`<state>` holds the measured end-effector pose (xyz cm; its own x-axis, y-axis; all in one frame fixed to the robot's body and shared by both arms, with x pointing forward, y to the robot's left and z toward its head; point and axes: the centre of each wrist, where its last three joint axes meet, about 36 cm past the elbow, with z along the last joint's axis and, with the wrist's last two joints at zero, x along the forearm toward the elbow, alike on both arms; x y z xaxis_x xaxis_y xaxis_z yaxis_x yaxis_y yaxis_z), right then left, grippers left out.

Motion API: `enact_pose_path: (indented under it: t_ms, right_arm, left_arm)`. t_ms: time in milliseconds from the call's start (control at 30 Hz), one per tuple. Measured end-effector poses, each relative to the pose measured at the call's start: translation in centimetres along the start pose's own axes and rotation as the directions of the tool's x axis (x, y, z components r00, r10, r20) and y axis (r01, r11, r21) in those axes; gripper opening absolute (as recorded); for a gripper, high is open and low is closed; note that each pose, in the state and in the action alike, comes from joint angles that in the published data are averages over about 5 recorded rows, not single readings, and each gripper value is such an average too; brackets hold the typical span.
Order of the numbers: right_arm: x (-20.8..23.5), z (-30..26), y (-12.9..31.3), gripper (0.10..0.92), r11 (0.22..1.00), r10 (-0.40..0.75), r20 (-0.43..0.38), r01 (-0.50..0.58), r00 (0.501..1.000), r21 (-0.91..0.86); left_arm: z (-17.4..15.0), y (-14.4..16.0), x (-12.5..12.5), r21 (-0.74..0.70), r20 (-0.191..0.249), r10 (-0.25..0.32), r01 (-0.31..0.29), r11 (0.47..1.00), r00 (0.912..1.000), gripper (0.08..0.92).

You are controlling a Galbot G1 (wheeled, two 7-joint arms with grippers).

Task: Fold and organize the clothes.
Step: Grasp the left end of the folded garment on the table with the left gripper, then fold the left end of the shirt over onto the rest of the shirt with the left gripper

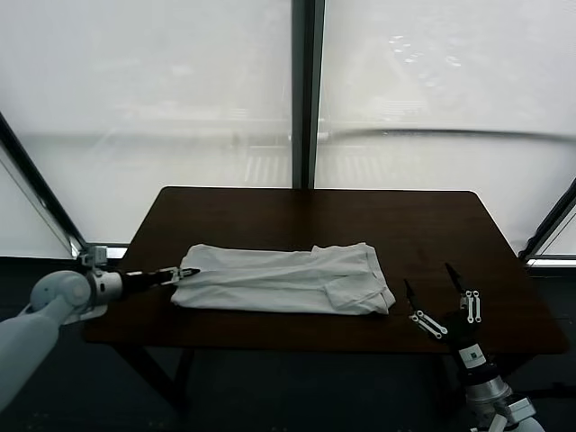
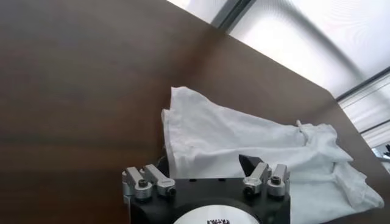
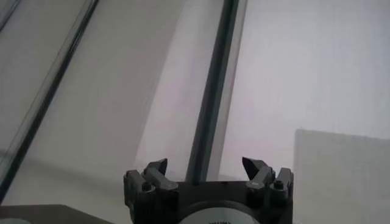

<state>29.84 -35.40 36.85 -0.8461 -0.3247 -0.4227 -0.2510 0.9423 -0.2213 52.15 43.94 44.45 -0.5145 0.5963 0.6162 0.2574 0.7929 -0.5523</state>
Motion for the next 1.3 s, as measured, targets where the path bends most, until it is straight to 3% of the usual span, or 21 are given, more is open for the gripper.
enact_pose_path:
  t_ms: [167, 267, 467, 567, 800, 1067, 1200, 1300]
  right_arm:
    - [-0.1, 0.2, 0.2, 0.907, 1.000, -0.001, -0.001, 0.001, 1.000, -0.005]
    - [-0.1, 0.3, 0.4, 0.907, 1.000, -0.001, -0.001, 0.001, 1.000, -0.011]
    - [-0.1, 0.2, 0.6, 0.907, 1.000, -0.003, 0.000, 0.003, 1.000, -0.015]
    - [-0.1, 0.1, 0.7, 0.907, 1.000, -0.002, 0.002, 0.002, 1.000, -0.016]
    - [-0.5, -0.1, 1.0, 0.907, 1.000, -0.005, 0.014, 0.005, 1.000, -0.019]
    - [-1.4, 0.0, 1.3, 0.907, 0.999, -0.013, 0.021, 0.014, 1.000, -0.029]
    - [-2.1, 0.2, 1.5, 0.907, 0.999, -0.008, 0.023, 0.008, 1.000, -0.035]
    - [-2.6, 0.4, 1.7, 0.907, 0.999, -0.005, 0.025, 0.006, 1.000, -0.042]
  left_arm:
    - [-0.1, -0.3, -0.5, -0.015, -0.010, -0.004, 0.004, 1.000, 0.9999, 0.784]
    - [-0.2, -0.3, -0.8, -0.019, -0.012, -0.008, 0.007, 1.000, 0.9999, 0.711]
    - [0.0, -0.4, -1.3, -0.023, -0.013, -0.035, 0.035, 0.999, 0.9993, 0.325]
    - [0.1, -0.6, -1.4, -0.030, -0.011, -0.053, 0.052, 0.998, 0.9985, 0.203]
    - [-0.3, -1.3, -0.1, -0.052, 0.012, -0.089, 0.089, 0.995, 0.9960, 0.192]
    - [-1.3, -1.8, 4.6, -0.091, 0.042, -0.134, 0.138, 0.986, 0.9901, 0.192]
    - [-2.1, -1.7, 7.8, -0.117, 0.045, -0.187, 0.191, 0.975, 0.9813, 0.192]
    - [-3.0, -1.5, 10.4, -0.141, 0.050, -0.244, 0.249, 0.958, 0.9684, 0.192]
